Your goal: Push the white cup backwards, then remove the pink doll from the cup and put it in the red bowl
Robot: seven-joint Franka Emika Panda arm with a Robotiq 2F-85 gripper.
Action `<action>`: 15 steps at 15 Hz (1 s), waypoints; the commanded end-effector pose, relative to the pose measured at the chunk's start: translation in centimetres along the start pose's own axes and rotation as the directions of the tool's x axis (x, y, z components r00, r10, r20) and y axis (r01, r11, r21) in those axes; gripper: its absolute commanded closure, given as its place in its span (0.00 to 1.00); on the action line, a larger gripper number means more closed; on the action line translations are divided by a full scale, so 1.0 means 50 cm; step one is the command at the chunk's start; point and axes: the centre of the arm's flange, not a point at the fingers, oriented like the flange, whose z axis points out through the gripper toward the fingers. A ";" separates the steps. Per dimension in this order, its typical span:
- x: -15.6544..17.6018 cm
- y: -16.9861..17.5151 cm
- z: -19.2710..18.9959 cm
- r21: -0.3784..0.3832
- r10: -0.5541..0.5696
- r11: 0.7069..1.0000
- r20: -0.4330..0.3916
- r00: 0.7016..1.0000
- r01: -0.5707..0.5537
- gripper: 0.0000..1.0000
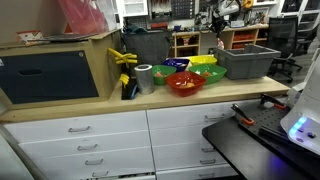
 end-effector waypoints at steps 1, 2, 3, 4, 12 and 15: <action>-0.009 -0.071 -0.079 0.001 -0.055 0.998 -0.005 0.998 0.056 1.00; -0.012 -0.090 -0.094 0.010 -0.073 0.997 -0.006 0.997 0.073 1.00; -0.017 -0.108 -0.109 0.017 -0.090 0.996 -0.007 0.996 0.090 1.00; -0.022 -0.123 -0.122 0.024 -0.104 0.994 -0.004 0.995 0.105 1.00; -0.074 -0.194 -0.144 0.053 -0.183 0.982 0.039 0.982 0.180 1.00; -0.100 -0.223 -0.119 0.061 -0.211 0.976 0.049 0.976 0.208 1.00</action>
